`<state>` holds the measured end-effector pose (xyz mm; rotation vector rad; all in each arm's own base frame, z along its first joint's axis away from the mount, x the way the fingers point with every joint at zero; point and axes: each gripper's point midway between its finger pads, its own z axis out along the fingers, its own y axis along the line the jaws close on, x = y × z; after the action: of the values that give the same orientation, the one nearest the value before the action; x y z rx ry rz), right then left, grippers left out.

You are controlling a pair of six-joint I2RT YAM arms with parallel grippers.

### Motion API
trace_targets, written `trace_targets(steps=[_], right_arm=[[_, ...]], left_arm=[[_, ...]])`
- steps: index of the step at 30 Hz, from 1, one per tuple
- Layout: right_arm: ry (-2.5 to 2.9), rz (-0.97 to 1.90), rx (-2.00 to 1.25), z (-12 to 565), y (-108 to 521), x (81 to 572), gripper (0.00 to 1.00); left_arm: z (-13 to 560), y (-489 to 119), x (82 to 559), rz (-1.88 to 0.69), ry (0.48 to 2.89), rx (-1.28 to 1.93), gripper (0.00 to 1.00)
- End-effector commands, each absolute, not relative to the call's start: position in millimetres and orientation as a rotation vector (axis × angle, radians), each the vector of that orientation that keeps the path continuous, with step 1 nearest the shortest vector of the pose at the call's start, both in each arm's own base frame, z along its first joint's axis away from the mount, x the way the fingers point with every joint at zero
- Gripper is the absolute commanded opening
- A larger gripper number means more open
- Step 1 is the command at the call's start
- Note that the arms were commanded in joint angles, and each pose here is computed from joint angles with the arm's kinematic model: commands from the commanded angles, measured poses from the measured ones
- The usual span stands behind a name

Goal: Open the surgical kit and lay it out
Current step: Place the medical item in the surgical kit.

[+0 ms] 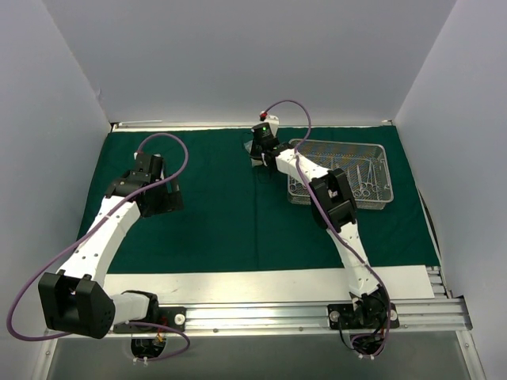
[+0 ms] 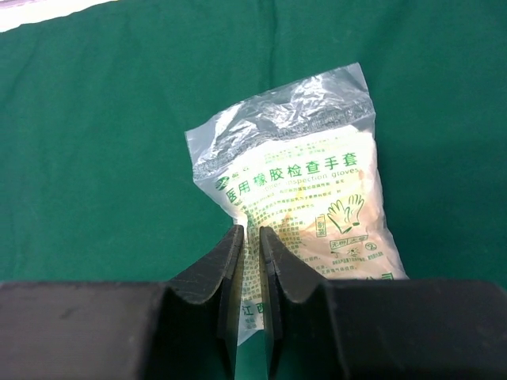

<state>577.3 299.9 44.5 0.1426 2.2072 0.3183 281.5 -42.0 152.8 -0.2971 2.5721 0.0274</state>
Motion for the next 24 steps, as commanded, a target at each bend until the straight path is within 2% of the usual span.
trace_targets(steps=[1,19,24], right_arm=[[2.115,0.397,0.154,91,310,593,0.11],[2.201,0.390,0.227,36,305,584,0.11],[2.208,0.411,0.246,34,302,584,0.15]], left_arm=[[161,-42,280,0.011,2.543,-0.316,0.94],[157,-42,278,0.007,2.545,-0.334,0.94],[156,-42,278,0.011,2.543,-0.339,0.94]])
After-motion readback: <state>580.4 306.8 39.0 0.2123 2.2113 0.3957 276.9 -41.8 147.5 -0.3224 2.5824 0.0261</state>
